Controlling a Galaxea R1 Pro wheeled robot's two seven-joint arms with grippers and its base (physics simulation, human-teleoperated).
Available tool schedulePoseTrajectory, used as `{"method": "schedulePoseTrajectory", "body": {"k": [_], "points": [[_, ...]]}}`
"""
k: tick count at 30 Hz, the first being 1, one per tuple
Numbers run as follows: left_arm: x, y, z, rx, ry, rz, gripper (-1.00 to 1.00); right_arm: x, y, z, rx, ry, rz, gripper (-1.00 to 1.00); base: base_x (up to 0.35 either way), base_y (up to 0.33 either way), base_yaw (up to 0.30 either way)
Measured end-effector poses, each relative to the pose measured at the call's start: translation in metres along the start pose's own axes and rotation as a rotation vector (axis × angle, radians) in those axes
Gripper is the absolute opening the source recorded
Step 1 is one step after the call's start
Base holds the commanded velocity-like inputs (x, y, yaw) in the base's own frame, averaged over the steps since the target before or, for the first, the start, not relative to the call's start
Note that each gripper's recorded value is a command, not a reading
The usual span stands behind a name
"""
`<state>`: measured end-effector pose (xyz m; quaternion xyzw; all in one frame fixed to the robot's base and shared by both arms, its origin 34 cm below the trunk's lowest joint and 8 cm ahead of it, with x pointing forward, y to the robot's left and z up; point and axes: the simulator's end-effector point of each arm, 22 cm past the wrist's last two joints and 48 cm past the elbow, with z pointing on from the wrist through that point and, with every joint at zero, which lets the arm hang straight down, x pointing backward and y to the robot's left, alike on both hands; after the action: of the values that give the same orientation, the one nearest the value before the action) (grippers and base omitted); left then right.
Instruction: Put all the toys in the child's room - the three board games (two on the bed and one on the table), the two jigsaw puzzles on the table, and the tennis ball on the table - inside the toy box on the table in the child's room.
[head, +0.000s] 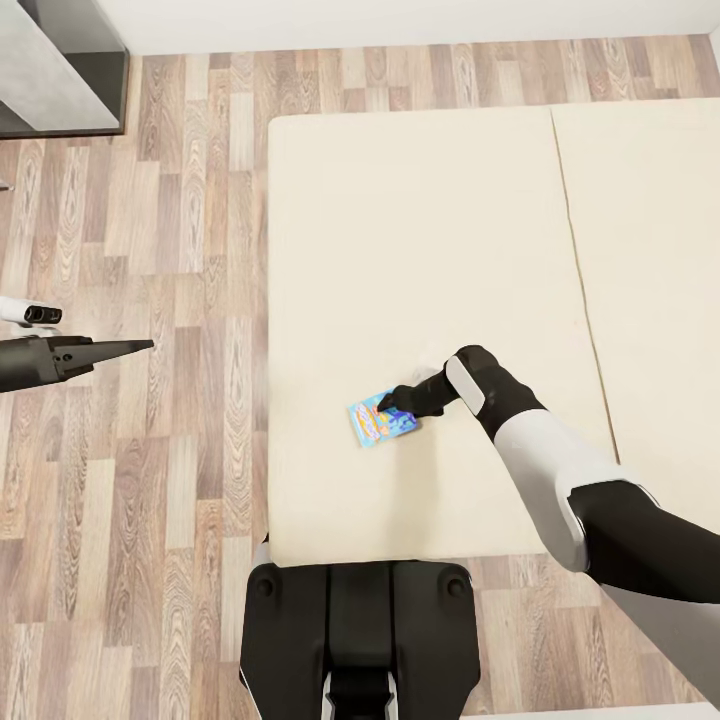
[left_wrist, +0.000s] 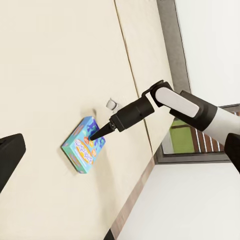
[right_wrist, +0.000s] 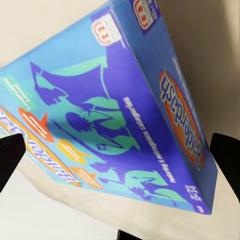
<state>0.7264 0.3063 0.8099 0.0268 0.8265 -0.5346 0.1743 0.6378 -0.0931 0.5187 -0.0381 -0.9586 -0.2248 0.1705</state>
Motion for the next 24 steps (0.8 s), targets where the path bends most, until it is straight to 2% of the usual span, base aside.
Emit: {"method": "schedulePoseTrajectory", "body": {"k": [12,18,24], "points": [[0.0000,0.0002,0.0001,0.000,0.000,0.000,1.00,-0.0007,0.0020,-0.0001,-0.010,-0.002,0.003,1.00,0.003,0.000,0.023],[-0.0003,-0.0004,-0.0004,0.000,-0.001,0.001,1.00,0.0022,-0.0021,0.0023,0.002,-0.011,-0.012,1.00,0.000,0.000,0.005],[-0.0003,0.0002,-0.0002,0.000,-0.001,0.000,1.00,0.0054,0.0014,0.0060,-0.021,-0.006,0.008,1.00,0.000,0.000,0.000]]}}
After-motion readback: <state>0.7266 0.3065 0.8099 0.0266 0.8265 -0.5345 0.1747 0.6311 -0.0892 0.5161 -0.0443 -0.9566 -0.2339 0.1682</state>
